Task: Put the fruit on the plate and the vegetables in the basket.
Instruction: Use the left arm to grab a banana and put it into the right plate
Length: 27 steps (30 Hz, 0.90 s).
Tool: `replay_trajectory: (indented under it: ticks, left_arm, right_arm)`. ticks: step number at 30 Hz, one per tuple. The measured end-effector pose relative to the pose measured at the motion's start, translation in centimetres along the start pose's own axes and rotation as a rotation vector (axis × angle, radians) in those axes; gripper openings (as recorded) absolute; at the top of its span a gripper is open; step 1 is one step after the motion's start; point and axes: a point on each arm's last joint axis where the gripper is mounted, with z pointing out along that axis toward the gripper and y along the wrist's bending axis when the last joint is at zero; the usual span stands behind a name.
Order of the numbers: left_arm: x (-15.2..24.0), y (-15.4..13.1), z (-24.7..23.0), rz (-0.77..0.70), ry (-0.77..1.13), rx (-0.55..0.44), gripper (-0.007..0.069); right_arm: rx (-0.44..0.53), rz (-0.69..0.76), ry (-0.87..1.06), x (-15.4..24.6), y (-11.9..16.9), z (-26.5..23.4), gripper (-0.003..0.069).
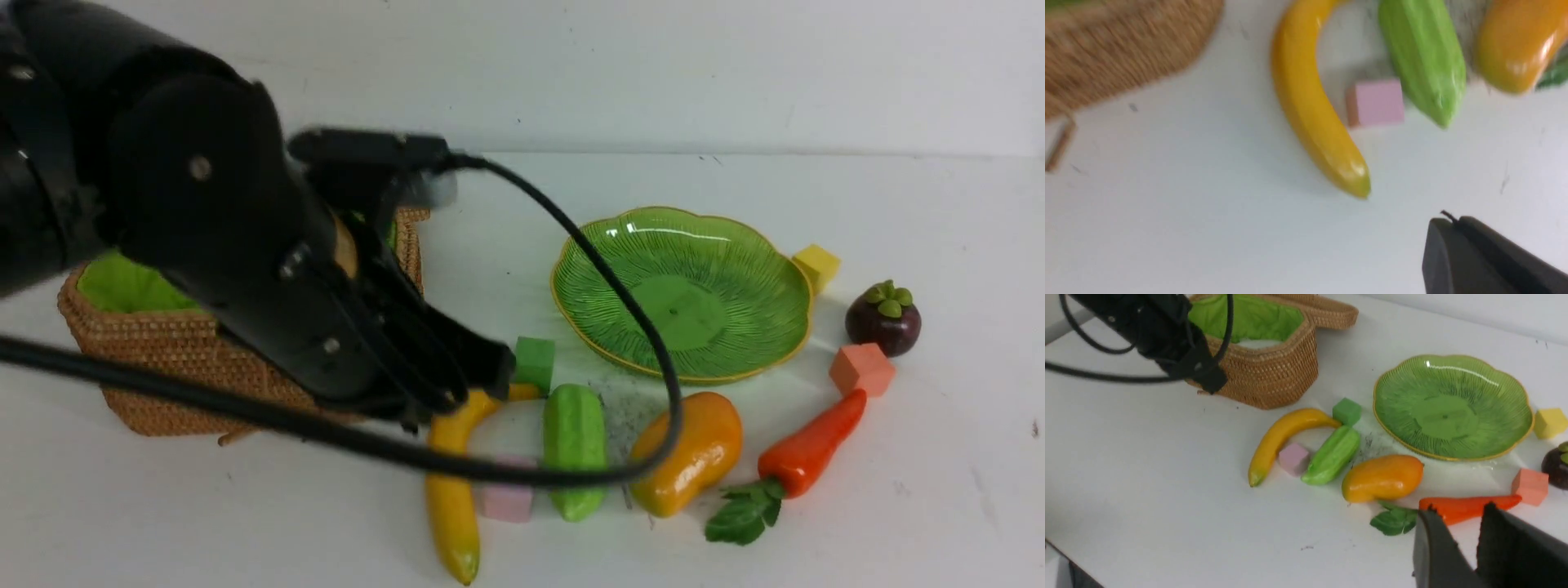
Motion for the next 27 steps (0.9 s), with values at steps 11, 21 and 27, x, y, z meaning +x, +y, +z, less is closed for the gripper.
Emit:
replay_trajectory:
  ticks: [11, 21, 27]
  left_arm:
    - [-0.6, 0.0, 9.2, -0.030, 0.035, -0.082, 0.0274]
    - [-0.7, 1.1, 14.1, 0.002, 0.046, -0.193, 0.0447]
    - [-0.6, 1.4, 15.3, 0.026, 0.055, -0.218, 0.0426]
  right_arm:
    - [0.012, 0.002, 0.104, 0.9, -0.1, -0.1, 0.0181]
    - [0.014, 0.002, 0.114, 1.0, -0.1, -0.1, 0.0185]
    - [0.014, -0.002, 0.114, 1.0, -0.1, -0.1, 0.0188]
